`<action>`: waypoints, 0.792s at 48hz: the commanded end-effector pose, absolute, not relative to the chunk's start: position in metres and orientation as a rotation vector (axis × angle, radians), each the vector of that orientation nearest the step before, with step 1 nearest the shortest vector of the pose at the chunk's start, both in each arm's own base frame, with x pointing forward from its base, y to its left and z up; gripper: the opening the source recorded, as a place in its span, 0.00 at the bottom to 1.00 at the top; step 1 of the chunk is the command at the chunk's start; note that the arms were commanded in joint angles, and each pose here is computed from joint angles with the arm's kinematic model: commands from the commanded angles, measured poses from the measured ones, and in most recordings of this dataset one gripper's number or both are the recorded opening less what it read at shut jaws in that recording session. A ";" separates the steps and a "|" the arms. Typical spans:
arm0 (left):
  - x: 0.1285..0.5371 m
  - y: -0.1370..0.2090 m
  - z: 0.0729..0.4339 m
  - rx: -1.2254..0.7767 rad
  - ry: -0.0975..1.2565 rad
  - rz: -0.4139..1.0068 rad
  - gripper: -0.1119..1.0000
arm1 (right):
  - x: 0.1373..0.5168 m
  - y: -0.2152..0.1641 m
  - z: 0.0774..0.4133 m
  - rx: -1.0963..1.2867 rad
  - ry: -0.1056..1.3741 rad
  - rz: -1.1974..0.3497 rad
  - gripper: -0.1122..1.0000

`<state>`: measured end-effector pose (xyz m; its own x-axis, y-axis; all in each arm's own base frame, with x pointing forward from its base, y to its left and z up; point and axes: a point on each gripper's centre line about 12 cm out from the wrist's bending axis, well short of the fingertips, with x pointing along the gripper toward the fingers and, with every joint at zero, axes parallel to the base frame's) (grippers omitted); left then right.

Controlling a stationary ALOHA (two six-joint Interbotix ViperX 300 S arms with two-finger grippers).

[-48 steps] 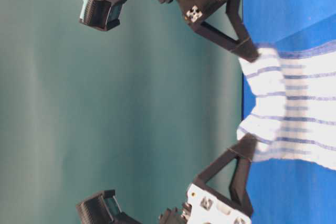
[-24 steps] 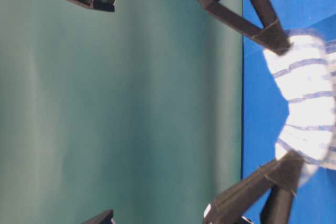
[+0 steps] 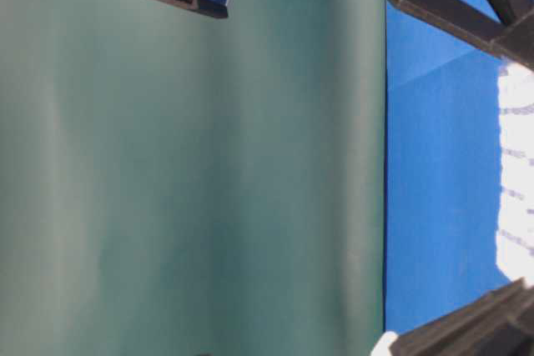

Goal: Fold the blue towel.
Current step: 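Fold the top end down onto the bottom half with both grippers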

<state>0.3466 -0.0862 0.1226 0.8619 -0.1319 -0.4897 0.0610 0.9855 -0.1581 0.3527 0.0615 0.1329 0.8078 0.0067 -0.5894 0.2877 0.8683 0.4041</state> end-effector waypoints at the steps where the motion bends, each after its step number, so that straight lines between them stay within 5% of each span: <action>1: 0.353 -0.089 0.128 -0.145 0.496 -0.105 0.15 | 0.358 0.065 0.144 0.510 0.581 -0.145 0.19; 13: 0.348 -0.084 0.123 -0.153 0.514 -0.088 0.15 | 0.359 0.065 0.143 0.510 0.581 -0.145 0.20; 19: 0.346 -0.080 0.123 -0.180 0.517 -0.072 0.18 | 0.359 0.066 0.144 0.510 0.581 -0.142 0.39; 29: 0.343 -0.079 0.126 -0.194 0.524 -0.072 0.70 | 0.359 0.067 0.147 0.502 0.573 -0.133 0.89; 34: 0.339 -0.079 0.135 -0.191 0.520 -0.081 0.89 | 0.356 0.067 0.156 0.492 0.553 -0.117 0.90; 38: 0.335 -0.078 0.150 -0.195 0.507 -0.092 0.88 | 0.351 0.066 0.169 0.470 0.522 -0.096 0.89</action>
